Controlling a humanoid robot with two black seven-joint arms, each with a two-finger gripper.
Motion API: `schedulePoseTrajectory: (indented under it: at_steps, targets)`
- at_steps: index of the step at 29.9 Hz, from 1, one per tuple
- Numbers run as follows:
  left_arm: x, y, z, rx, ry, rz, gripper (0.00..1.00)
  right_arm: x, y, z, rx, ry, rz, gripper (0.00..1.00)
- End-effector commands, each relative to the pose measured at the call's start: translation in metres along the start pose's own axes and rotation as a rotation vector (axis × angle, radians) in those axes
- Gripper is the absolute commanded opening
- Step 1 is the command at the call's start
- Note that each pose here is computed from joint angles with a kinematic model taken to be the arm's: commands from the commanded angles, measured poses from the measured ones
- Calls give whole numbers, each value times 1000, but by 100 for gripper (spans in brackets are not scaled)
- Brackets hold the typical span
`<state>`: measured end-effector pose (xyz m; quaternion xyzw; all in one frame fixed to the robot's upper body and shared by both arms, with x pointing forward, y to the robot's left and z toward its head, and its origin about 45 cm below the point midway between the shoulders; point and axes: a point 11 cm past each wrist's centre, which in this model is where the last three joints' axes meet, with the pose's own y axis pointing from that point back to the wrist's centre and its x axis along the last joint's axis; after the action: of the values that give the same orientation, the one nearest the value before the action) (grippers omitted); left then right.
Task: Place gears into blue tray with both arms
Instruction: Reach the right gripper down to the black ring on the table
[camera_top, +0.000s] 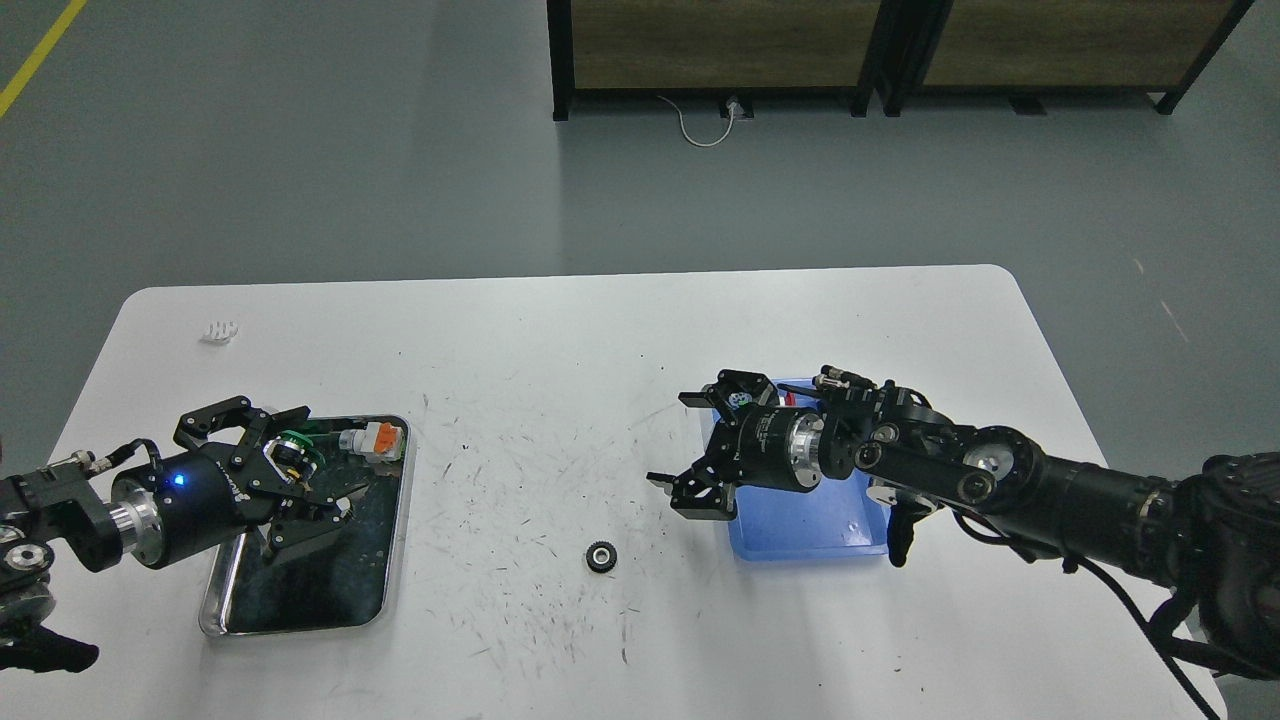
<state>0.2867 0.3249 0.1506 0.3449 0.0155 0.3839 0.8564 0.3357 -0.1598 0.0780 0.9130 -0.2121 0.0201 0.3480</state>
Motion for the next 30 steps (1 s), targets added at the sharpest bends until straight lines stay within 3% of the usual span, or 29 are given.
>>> schedulePoseTrajectory:
  at_steps: [1,9,23,30]
  targets:
    - [2,0,0,1,0,4,98,-23,-9,4,-9,17,-60,100]
    - [4,1,-2,4,0,11,98,-54,-31,-11,17,38,-132,100]
    - [9,2,1,-4,-3,25,98,-68,-52,-15,4,75,-152,100]
    - [12,4,1,-2,-4,31,98,-75,-55,-10,-5,59,-175,93]
